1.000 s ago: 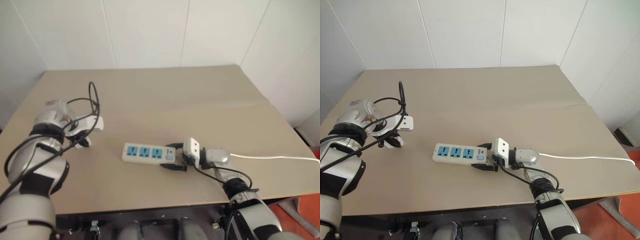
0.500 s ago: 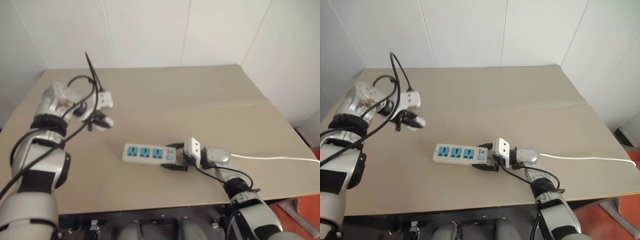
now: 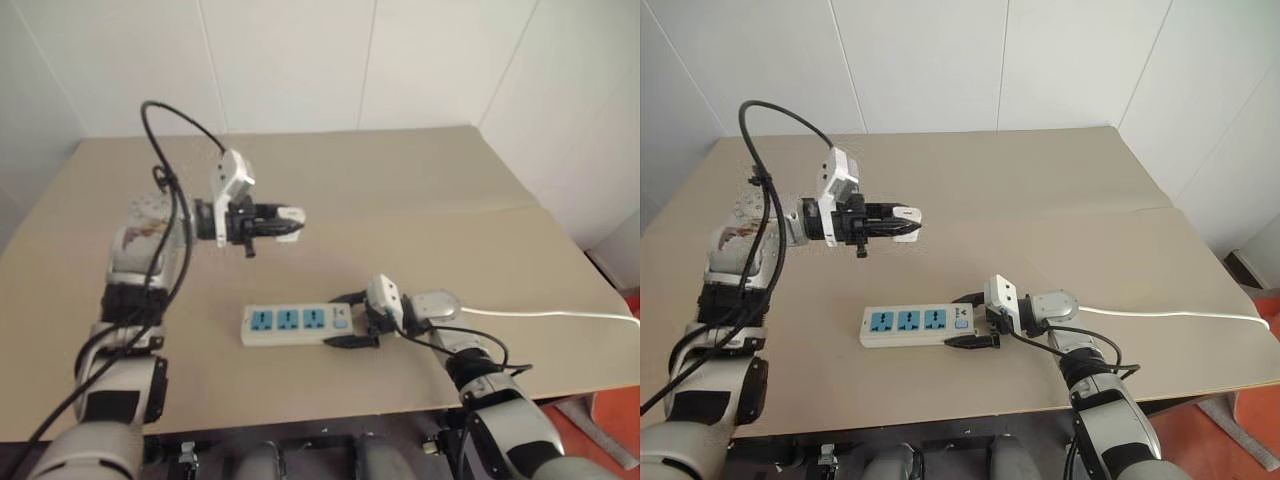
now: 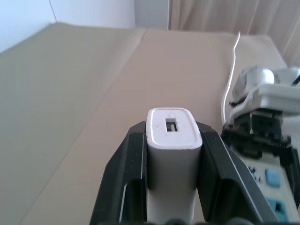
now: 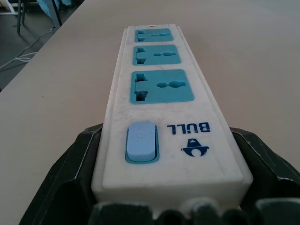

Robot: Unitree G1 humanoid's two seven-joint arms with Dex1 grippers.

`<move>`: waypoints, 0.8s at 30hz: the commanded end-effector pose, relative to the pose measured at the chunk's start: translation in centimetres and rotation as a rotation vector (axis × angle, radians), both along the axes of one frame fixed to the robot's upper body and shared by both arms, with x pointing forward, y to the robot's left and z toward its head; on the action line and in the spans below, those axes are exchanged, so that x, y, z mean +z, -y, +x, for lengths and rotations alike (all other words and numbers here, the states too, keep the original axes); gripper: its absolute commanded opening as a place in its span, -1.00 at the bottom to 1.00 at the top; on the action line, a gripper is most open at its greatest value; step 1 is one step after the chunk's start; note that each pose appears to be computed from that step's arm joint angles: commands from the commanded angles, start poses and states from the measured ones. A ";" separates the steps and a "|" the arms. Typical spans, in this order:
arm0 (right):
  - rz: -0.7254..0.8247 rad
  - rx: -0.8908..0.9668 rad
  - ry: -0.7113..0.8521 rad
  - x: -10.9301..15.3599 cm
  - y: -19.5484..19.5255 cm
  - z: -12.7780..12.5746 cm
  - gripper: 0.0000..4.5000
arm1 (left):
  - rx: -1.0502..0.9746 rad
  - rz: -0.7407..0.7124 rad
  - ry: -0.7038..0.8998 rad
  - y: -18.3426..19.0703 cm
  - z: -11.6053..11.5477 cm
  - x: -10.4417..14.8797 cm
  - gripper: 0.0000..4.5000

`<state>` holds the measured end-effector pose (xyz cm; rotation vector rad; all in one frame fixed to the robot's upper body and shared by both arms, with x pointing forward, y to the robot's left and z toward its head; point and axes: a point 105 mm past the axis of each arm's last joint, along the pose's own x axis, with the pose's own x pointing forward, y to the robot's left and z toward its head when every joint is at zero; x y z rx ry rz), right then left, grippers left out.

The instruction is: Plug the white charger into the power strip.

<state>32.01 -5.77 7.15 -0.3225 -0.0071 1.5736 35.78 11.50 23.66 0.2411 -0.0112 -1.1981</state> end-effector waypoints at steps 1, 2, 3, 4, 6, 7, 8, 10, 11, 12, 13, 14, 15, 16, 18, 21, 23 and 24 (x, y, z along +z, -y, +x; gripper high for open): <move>-0.125 0.034 -0.090 -4.1 0.0 -1.7 0.53 | -0.010 -0.111 0.066 0.8 -1.7 2.3 -0.55; -0.132 0.022 -0.092 -4.4 0.0 -1.6 0.53 | -0.017 -0.138 0.074 1.0 -2.2 2.5 -0.55; -0.134 0.013 -0.093 -4.6 0.0 -1.5 0.53 | -0.027 -0.168 0.081 1.2 -2.8 2.7 -0.55; -0.138 0.007 -0.092 -4.7 0.0 -1.5 0.53 | -0.038 -0.191 0.087 1.4 -3.4 2.8 -0.55; -0.141 0.006 -0.088 -4.7 0.0 -1.4 0.53 | -0.059 -0.227 0.081 1.8 -4.5 2.5 -0.55; -0.141 0.006 -0.087 -4.7 0.0 -1.4 0.53 | -0.083 -0.233 0.059 2.0 -5.1 2.2 -0.55; -0.141 0.006 -0.087 -4.7 0.1 -1.3 0.53 | -0.108 -0.235 0.033 2.1 -5.6 1.8 -0.55; -0.144 0.008 -0.084 -4.6 0.1 -1.3 0.53 | -0.196 -0.226 -0.045 2.3 -7.1 0.5 -0.55; -0.145 0.008 -0.083 -4.6 0.2 -1.3 0.53 | -0.219 -0.224 -0.073 2.4 -7.6 0.0 -0.55; -0.146 0.008 -0.084 -4.6 0.2 -1.2 0.53 | -0.227 -0.226 -0.092 2.4 -7.8 -0.6 -0.55; -0.148 0.010 -0.084 -4.6 0.2 -1.2 0.53 | -0.223 -0.230 -0.106 2.5 -7.9 -1.1 -0.55; -0.150 0.012 -0.084 -4.6 0.2 -1.2 0.53 | -0.215 -0.233 -0.116 2.5 -7.8 -1.6 -0.55; -0.151 0.013 -0.085 -4.6 0.2 -1.2 0.53 | -0.204 -0.235 -0.123 2.5 -7.8 -2.1 -0.55; -0.151 0.014 -0.085 -4.6 0.2 -1.2 0.53 | -0.197 -0.247 -0.120 2.6 -7.7 -2.5 -0.55; -0.153 0.017 -0.085 -4.6 0.2 -1.2 0.53 | -0.176 -0.269 -0.119 2.6 -7.5 -3.0 -0.55; -0.155 0.016 -0.085 -4.6 0.3 -1.2 0.53 | -0.172 -0.261 -0.115 2.7 -7.5 -3.8 -0.55; -0.156 0.014 -0.085 -4.6 0.4 -1.2 0.53 | -0.154 -0.223 -0.101 2.8 -7.2 -4.6 -0.55; -0.157 0.013 -0.085 -4.6 0.4 -1.2 0.53 | -0.152 -0.204 -0.090 2.9 -7.1 -5.1 -0.55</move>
